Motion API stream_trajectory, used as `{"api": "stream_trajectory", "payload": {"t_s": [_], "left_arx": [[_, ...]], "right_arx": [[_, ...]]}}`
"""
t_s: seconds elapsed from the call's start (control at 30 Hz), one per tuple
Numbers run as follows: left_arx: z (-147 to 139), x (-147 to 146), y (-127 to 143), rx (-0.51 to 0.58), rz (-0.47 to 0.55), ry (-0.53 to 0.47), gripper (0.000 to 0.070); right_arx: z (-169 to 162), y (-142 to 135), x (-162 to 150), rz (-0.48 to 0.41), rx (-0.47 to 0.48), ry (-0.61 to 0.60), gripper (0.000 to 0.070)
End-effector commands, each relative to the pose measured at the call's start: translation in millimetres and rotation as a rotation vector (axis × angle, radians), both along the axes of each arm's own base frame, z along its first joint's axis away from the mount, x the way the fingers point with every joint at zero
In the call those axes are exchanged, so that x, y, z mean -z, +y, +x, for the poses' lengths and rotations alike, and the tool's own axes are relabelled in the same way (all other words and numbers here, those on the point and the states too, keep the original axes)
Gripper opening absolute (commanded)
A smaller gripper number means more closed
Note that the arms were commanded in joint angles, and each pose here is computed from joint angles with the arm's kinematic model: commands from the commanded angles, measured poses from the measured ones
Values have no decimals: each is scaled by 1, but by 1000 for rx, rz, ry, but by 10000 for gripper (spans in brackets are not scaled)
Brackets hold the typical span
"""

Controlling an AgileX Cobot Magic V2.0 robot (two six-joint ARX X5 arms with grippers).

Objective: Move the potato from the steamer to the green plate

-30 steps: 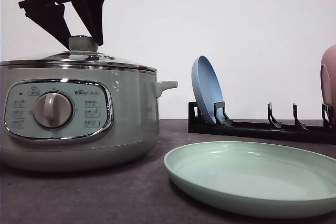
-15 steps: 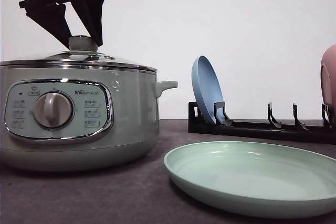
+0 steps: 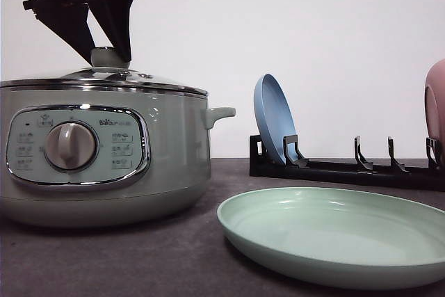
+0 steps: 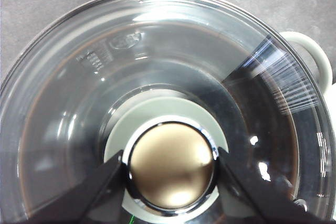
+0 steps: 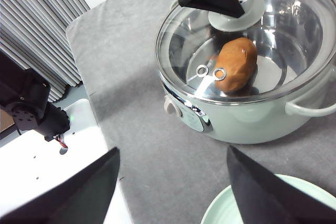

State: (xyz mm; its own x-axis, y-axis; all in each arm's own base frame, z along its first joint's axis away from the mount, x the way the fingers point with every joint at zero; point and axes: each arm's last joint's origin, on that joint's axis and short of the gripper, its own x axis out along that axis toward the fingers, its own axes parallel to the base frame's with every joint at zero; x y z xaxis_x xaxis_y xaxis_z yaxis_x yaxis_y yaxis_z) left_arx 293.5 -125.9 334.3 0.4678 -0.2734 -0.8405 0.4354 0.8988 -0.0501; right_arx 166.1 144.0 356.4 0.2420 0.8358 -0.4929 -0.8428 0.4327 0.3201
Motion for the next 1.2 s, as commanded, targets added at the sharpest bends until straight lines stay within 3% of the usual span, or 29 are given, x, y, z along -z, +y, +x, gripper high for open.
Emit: {"api": "stream_trajectory", "payload": {"t_s": [0.0,0.37,0.7,0.87,1.17], "left_arx": [[4,0,-5,-12,-22,14,21],[3,-4,-4,-20,-31,-8,1],[-15,-34,7,-31,-80,-135,1],[-30,-53,20,-58,-97,-202,1],[-64,-84,66,-203,-81,-308,1]], "right_arx": [[2,3,-6,13,-9,-26,403],[2,3,-7,23,-7,-35,403],[2,3,-7,23,-7,-35,403],[2,3,-7,24,-5,-30,404],[2,3,-7,27,3,-15,404]]}}
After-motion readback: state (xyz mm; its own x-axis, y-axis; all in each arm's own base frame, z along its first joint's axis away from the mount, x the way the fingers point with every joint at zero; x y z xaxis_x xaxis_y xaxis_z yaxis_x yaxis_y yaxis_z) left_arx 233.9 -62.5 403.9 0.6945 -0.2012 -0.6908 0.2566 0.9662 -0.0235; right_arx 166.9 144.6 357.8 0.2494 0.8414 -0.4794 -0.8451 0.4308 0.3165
